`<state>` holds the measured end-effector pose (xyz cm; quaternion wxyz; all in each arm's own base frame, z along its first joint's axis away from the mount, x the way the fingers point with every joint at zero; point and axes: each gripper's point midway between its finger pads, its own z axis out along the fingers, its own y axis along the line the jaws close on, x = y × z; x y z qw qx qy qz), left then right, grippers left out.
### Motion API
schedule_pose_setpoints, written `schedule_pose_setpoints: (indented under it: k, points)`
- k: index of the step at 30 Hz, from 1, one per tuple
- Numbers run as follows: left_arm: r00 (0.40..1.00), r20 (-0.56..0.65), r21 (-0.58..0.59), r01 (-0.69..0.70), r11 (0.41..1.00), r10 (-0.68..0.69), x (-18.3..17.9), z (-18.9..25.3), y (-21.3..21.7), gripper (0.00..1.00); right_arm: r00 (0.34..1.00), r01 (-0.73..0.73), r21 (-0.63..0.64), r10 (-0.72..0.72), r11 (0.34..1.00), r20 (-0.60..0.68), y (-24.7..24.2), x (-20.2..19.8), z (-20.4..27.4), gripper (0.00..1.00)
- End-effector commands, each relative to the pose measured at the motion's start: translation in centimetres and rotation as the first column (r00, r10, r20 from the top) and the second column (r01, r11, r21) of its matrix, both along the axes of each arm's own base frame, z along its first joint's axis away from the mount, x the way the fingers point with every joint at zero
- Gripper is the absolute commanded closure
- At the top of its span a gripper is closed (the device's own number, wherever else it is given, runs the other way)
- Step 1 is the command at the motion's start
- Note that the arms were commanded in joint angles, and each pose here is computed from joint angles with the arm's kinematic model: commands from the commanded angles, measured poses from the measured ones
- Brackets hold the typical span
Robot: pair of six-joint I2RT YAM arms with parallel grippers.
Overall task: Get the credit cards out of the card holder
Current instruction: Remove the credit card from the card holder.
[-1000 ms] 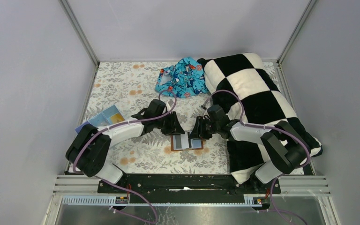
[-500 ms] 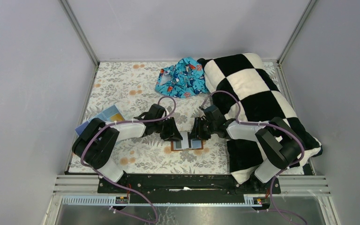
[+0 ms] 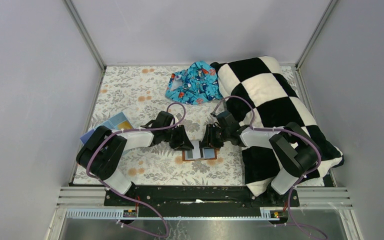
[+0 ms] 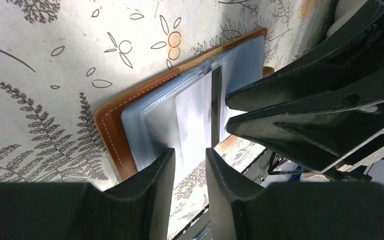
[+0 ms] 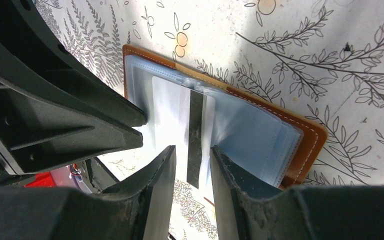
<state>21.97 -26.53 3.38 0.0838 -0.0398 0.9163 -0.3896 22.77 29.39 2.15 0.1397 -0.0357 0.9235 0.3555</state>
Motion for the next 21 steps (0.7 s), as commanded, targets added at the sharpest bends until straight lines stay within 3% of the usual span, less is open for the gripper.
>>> schedule_pose_setpoints:
  k: [1, 21]
  points:
    - [0.999, -0.03, 0.111, -0.008, 0.994, 0.012, -1.1, -3.1, 2.2, 0.65, 0.999, -0.012, -0.06, 0.01, 0.998, -0.039, -0.9, -0.5, -1.8, 0.61]
    - [1.0, -0.02, 0.093, -0.002, 0.996, 0.004, -0.7, -2.7, 1.8, 0.66, 0.998, -0.037, -0.006, 0.037, 0.999, -0.052, -0.1, -1.0, -0.6, 0.61]
